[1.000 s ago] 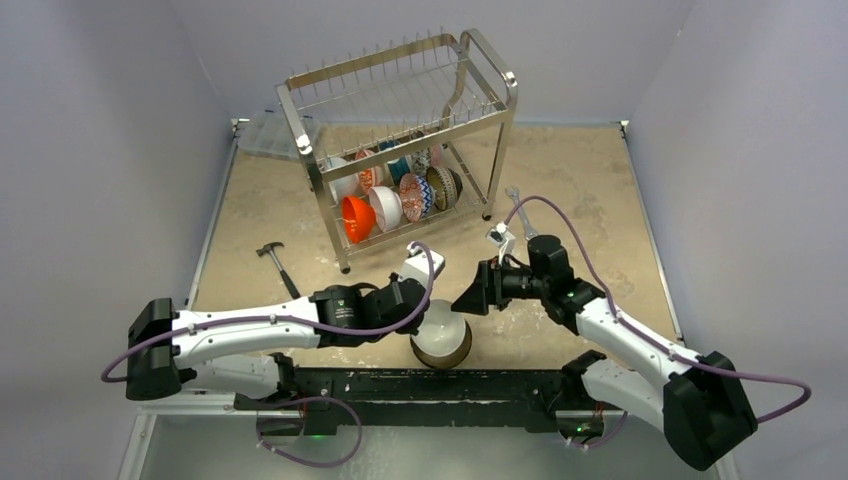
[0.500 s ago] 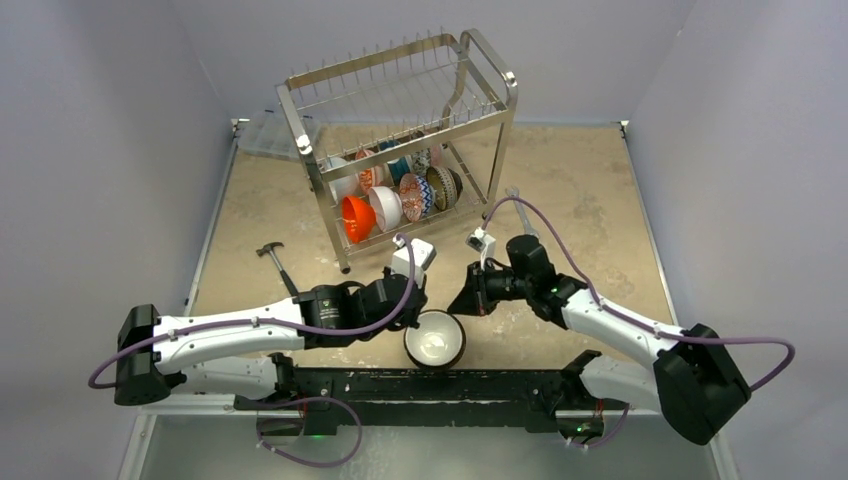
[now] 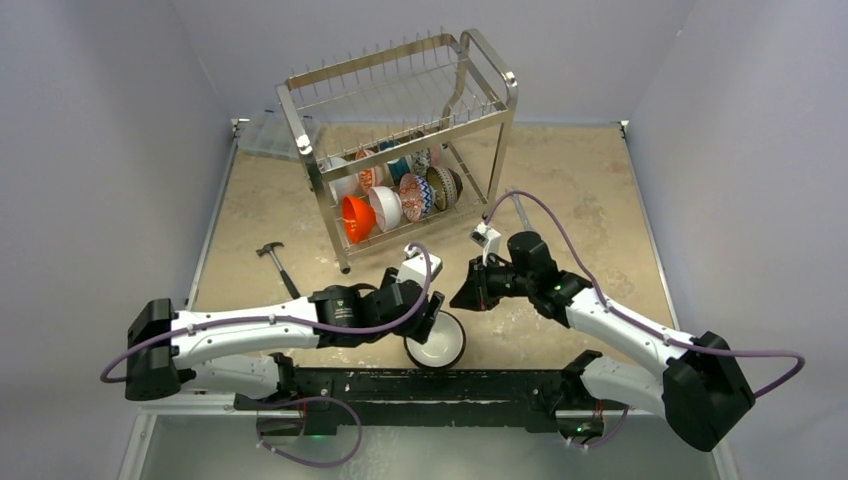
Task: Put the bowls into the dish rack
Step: Pick up the bowl from the center of the board.
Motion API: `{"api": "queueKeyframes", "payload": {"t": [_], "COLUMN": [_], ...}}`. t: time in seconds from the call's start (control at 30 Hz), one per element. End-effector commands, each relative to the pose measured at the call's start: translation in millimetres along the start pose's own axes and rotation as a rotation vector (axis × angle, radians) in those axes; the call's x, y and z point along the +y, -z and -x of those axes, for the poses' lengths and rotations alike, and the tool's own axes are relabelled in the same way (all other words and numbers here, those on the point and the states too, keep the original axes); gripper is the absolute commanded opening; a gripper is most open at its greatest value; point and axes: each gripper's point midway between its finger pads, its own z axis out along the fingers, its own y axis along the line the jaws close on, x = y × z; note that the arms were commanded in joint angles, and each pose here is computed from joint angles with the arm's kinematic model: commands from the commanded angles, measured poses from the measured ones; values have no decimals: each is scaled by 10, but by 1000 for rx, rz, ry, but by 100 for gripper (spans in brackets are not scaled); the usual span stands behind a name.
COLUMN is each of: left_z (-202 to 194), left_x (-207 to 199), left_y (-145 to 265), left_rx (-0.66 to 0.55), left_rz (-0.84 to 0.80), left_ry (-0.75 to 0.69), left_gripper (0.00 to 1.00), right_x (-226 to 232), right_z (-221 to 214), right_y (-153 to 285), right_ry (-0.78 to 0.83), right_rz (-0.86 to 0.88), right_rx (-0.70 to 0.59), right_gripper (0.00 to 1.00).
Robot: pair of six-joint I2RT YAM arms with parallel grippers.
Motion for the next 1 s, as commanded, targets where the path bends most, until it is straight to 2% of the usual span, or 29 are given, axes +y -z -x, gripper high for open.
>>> {"api": "queueKeyframes", "payload": {"t": [0.0, 0.1, 0.23, 0.47, 0.6, 0.7, 0.83, 0.97], "left_z": [-295, -401, -516, -586, -507, -423, -336, -244], "left_x": [82, 61, 49, 128, 117, 135, 148, 160], "left_y": [-77, -155, -280, -418, -416, -366, -286, -219], "left_rx": [116, 151, 196, 220, 200, 183, 173, 152], "left_rz": [32, 25, 39, 106, 116, 130, 139, 147], "left_ry": [-51, -71, -105, -153, -150, -149, -151, -146], "left_gripper": [67, 66, 64, 45, 19, 9, 0, 0], "right_x": [-47, -118, -135, -114, -103, -103, -71, -28], "right_z": [72, -6, -31, 3, -10, -28, -33, -39], "right_y": [71, 81, 67, 57, 64, 64, 60, 50], "right_ry": [12, 5, 0, 4, 6, 13, 23, 43], "right_rz": [-80, -109, -113, -103, -95, -91, -69, -39], "right_rx": [-6, 15, 24, 14, 16, 22, 26, 38], "right_gripper": [21, 34, 42, 44, 53, 62, 75, 81]}}
